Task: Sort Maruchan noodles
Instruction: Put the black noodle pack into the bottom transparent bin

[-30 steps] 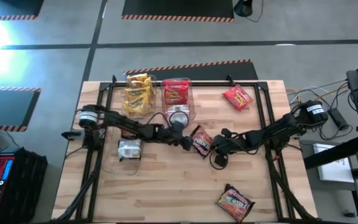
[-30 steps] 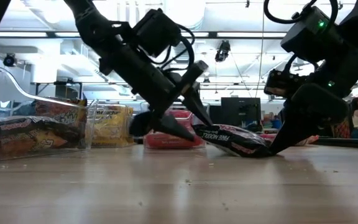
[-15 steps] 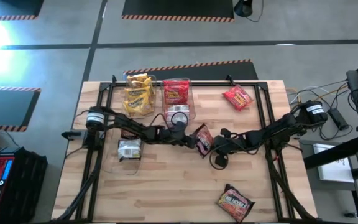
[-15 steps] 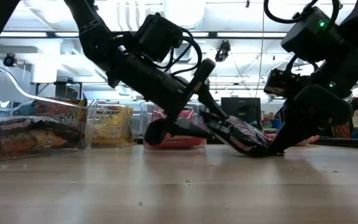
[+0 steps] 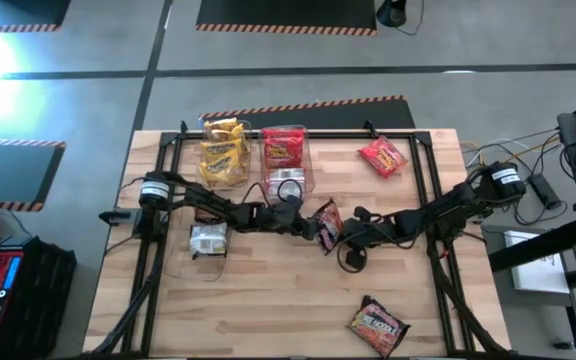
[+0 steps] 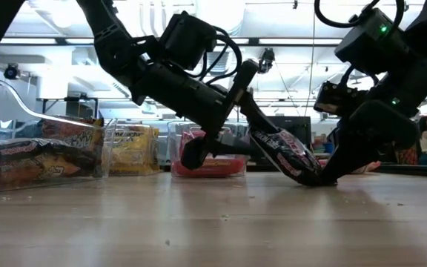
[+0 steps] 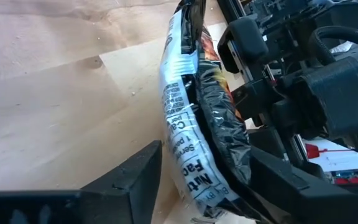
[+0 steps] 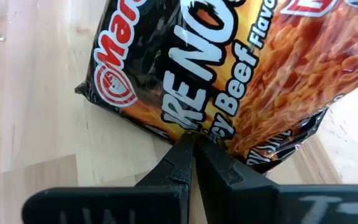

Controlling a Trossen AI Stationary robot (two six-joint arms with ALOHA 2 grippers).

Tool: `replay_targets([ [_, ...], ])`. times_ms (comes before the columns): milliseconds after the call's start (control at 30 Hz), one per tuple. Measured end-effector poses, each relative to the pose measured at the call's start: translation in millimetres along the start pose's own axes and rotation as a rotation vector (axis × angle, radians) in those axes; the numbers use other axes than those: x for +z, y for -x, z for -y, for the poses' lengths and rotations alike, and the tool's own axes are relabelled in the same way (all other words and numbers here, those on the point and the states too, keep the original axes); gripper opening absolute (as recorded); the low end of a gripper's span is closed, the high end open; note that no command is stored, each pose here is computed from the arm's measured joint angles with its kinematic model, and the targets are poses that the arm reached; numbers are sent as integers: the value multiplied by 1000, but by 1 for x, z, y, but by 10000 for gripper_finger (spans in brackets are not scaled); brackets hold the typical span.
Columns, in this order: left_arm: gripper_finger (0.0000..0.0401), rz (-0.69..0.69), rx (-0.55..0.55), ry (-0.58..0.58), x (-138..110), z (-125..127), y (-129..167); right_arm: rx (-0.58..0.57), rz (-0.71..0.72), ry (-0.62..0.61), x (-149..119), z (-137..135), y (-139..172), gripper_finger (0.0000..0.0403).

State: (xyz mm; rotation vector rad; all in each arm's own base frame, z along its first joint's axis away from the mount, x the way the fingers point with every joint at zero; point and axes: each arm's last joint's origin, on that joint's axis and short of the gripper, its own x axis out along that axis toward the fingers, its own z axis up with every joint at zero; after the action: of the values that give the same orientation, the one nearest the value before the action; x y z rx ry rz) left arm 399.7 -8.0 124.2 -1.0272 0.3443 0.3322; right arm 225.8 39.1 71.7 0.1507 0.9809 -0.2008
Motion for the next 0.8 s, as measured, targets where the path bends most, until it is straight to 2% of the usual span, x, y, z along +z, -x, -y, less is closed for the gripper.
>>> replay_targets([
  [400, 103, -14, -14, -34, 0, 1, 0, 30, 23, -9, 9, -4, 4, 9],
  [600, 99, -19, -34, -52, 0, 2, 0, 108, 78, -34, 21, -5, 27, 9],
  [700, 98, -29, -41, -68, 0, 2, 0, 143, 52, -45, 19, -4, 44, 9],
  [800, 96, -28, -44, -77, 1, 3, 0, 195, 84, -89, 23, -4, 64, 9],
])
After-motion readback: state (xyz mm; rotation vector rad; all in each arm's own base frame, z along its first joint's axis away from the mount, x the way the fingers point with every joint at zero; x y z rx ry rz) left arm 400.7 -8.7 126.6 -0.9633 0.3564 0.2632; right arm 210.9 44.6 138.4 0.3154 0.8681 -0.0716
